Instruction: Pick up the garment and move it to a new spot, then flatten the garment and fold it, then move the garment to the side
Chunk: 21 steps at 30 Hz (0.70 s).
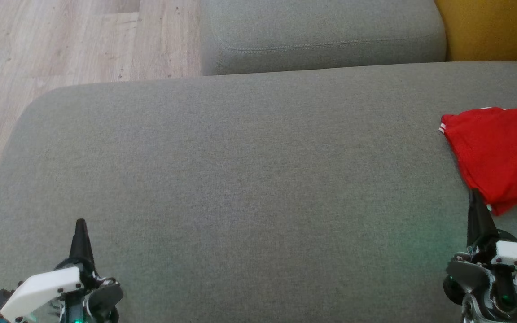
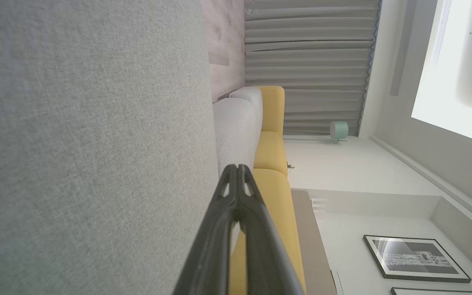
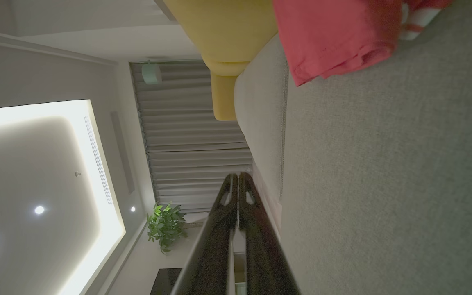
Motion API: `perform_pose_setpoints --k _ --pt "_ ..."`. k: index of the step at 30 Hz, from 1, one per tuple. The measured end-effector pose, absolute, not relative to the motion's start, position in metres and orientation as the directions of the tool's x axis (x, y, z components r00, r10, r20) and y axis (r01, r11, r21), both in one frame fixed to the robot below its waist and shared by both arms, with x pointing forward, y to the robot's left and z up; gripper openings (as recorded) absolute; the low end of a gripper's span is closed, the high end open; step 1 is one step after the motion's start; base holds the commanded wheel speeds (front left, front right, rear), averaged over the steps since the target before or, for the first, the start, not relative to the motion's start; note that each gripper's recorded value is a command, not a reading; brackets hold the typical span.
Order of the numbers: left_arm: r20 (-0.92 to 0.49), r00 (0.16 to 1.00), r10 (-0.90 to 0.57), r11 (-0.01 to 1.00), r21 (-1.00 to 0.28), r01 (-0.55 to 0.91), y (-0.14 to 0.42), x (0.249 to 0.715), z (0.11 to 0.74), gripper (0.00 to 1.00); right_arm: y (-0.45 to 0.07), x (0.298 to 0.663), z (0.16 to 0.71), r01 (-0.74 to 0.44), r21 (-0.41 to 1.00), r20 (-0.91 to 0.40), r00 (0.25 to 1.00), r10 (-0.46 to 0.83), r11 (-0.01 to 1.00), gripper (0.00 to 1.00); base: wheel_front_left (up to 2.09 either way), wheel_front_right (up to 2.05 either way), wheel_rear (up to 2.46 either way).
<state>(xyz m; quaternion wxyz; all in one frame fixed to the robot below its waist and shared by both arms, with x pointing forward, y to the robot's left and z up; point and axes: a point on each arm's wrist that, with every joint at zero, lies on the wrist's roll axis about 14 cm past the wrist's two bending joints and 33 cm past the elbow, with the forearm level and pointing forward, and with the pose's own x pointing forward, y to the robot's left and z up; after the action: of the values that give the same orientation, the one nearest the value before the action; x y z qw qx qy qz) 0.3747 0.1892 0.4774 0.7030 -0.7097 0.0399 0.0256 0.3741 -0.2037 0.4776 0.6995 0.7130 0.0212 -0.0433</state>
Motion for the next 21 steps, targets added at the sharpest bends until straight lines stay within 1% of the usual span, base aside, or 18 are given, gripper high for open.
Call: perform_pose_setpoints --k 21 --pt "-0.092 0.996 -0.022 -0.011 -0.996 -0.092 0.1894 0.3747 0.4775 0.0 -0.2041 0.374 0.4778 0.09 0.996 -0.091 0.995 -0.028 -0.021 0.0 0.0 0.0 0.0"
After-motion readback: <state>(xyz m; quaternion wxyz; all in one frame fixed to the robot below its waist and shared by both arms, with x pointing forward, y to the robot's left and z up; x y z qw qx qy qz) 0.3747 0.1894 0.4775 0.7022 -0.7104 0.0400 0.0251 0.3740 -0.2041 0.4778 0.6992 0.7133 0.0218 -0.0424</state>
